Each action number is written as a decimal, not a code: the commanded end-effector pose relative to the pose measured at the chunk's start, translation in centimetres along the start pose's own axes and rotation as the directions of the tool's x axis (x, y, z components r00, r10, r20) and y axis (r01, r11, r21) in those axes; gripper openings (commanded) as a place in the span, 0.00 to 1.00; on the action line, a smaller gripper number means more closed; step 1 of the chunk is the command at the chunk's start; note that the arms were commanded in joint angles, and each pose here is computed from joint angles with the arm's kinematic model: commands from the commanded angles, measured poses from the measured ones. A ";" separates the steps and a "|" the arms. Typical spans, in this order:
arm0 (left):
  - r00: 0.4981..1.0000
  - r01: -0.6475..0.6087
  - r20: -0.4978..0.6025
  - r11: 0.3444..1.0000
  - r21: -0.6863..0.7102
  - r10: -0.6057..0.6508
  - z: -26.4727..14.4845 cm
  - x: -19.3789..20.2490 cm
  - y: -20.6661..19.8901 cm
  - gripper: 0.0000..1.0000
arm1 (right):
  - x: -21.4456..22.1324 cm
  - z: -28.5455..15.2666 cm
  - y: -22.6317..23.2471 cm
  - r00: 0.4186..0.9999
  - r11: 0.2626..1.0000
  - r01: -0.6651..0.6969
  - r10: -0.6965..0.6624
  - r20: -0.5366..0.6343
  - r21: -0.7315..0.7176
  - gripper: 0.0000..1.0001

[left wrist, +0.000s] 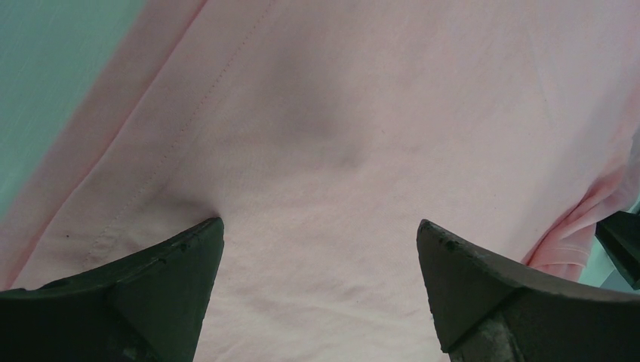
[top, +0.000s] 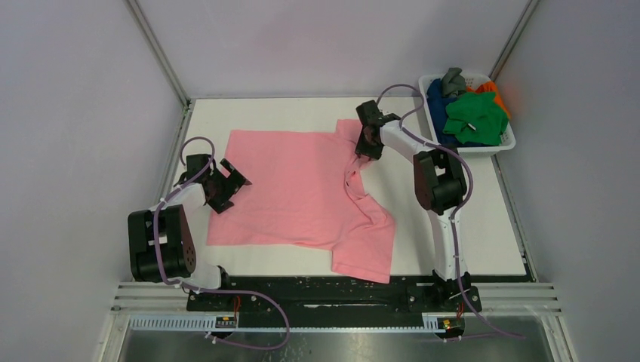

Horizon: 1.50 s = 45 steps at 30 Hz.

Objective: Fold and stack the t-shirts
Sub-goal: Flatten out the tshirt

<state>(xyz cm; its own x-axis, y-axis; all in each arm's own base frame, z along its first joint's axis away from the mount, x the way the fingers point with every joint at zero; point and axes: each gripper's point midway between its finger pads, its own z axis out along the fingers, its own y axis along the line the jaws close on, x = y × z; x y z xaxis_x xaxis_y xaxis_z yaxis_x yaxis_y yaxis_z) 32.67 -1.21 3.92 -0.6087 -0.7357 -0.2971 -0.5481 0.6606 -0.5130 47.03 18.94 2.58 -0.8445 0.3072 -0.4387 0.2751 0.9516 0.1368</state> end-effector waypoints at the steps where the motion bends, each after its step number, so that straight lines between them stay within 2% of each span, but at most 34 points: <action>1: 0.999 -0.033 0.037 0.999 0.024 0.032 0.1 -1.5 -1.1 0.99 | 1.0 0.1 0.0 0.998 1.000 -0.002 0.004 -0.065 0.025 0.41; 12: 0.999 -0.037 0.038 0.999 0.008 0.037 0.0 -1.6 -0.9 0.99 | 2.8 0.0 -3.4 0.989 0.996 0.068 -0.059 -0.138 0.060 0.42; 17: 0.998 -0.041 0.045 0.999 -0.008 0.041 -0.1 -1.7 -0.7 0.99 | 3.4 -0.3 -4.7 0.986 0.993 0.075 -0.061 -0.156 0.089 0.40; 19: 0.998 -0.042 0.048 0.999 -0.012 0.043 -0.2 -1.7 -0.6 0.99 | 3.4 -0.4 -4.8 0.987 0.995 0.065 -0.053 -0.151 0.078 0.30; 21: 0.998 -0.041 0.049 0.999 -0.017 0.042 -0.1 -1.8 -0.5 0.99 | 3.3 -0.3 -4.7 0.988 0.996 0.055 -0.045 -0.147 0.067 0.12; 23: 0.998 -0.042 0.048 0.999 -0.023 0.043 -0.1 -1.7 -0.4 0.99 | 3.0 -0.4 -4.7 0.989 0.998 0.044 -0.036 -0.143 0.054 0.01; 31: 0.997 -0.044 0.057 0.998 -0.049 0.046 -0.2 -1.9 0.1 0.99 | -1.0 -3.2 -6.0 0.996 0.994 0.089 -0.086 -0.038 0.070 0.00; 41: 0.997 -0.050 0.056 0.997 -0.059 0.053 -0.2 -1.9 0.2 0.99 | -2.8 -4.4 -10.6 0.978 0.958 0.209 -0.203 -0.050 0.195 0.00; 45: 0.997 -0.050 0.052 0.997 -0.057 0.053 -0.1 -1.8 0.3 0.99 | -2.9 -4.5 -9.8 0.974 0.968 0.221 -0.214 -0.074 0.117 0.00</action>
<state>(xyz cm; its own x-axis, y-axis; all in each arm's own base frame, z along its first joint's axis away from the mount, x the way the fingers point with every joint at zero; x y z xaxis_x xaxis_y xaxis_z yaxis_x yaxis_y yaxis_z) 32.68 -0.32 3.66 -0.6144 -0.7198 -0.3232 -0.5613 0.6866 -0.4621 43.98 8.94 3.16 -0.9248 0.1364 -0.3553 0.1808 0.9789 -0.0950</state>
